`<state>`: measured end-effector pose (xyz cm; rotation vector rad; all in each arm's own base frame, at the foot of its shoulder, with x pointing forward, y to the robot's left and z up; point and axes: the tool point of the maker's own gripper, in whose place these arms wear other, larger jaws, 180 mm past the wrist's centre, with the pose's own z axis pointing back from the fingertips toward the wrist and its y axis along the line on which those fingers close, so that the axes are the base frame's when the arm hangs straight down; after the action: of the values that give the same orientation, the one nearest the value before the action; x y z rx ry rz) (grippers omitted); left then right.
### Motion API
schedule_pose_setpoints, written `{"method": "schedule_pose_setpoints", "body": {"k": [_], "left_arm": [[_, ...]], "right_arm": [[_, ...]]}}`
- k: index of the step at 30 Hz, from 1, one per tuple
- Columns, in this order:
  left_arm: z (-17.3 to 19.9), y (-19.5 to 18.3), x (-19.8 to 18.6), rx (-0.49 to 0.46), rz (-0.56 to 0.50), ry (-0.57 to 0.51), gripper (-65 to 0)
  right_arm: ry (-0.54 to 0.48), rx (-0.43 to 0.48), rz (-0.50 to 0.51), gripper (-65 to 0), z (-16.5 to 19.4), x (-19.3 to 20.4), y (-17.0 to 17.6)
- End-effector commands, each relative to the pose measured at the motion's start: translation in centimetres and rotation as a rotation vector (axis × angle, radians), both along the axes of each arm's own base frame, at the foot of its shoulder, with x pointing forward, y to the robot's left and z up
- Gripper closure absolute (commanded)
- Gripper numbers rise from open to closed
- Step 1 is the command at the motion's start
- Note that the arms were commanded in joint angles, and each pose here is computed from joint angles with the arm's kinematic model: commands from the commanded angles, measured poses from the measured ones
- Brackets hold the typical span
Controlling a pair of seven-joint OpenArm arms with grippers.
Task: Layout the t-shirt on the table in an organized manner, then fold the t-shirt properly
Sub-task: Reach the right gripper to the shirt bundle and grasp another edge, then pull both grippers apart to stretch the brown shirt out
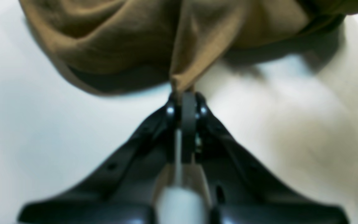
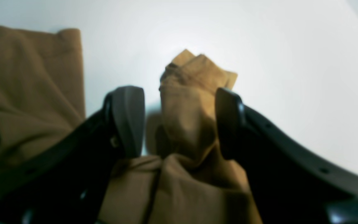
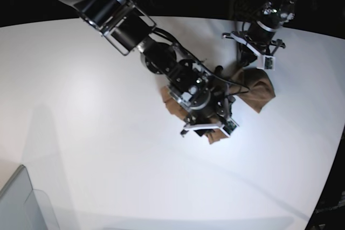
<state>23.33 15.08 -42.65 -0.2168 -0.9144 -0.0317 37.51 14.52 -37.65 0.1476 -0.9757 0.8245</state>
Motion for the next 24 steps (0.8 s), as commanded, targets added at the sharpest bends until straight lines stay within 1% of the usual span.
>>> {"method": "schedule_pose_setpoints", "body": {"k": [1,4,5,6,7,9,10,11,14,17,20,24], "left_arm": [[0.5,0.4,0.5,0.007,0.002,-0.022,-0.5],[0.4,0.4,0.5,0.008,0.003,-0.021,-0.5],[0.4,0.5,0.5,0.009,0.002,-0.021,-0.5],[0.4,0.5,0.5,0.010,0.001,-0.021,-0.5],[0.5,0.6,0.5,0.011,0.004,-0.024,-0.5],[0.4,2.0,0.8,0.027,0.037,-0.025,-0.5],[0.4,2.9,0.9,0.035,0.060,-0.025,-0.5],[0.3,3.7,1.0,0.043,0.080,-0.025,-0.5],[0.3,5.4,1.3,0.060,0.120,-0.029,-0.5],[1.0,6.5,2.1,0.070,0.146,-0.051,-0.5],[1.6,8.0,2.5,0.081,0.184,-0.071,-0.5],[2.4,9.5,2.9,0.092,0.222,-0.092,-0.5]], "right_arm": [[-0.048,0.025,0.005,-36.5,1.7,1.3,0.7],[-0.047,0.015,0.001,-35.4,1.0,1.7,0.3],[-0.046,0.015,-0.004,-33.6,0.8,1.8,0.1],[-0.046,0.021,-0.016,-30.1,0.9,2.1,-0.1],[-0.047,0.034,-0.037,-24.9,1.3,2.6,-0.6],[-0.052,0.060,-0.077,-12.3,2.0,3.6,-1.5],[-0.060,0.082,-0.102,-5.3,2.8,4.2,-2.0],[-0.076,0.108,-0.122,0.0,3.8,4.6,-2.3],[-0.116,0.162,-0.206,0.0,5.7,5.8,-5.6],[-0.169,0.242,-0.285,0.0,8.5,6.5,-8.0],[-0.204,0.314,-0.415,0.0,10.3,7.2,-12.4],[-0.210,0.369,-0.592,0.0,10.3,7.1,-18.5]]}}
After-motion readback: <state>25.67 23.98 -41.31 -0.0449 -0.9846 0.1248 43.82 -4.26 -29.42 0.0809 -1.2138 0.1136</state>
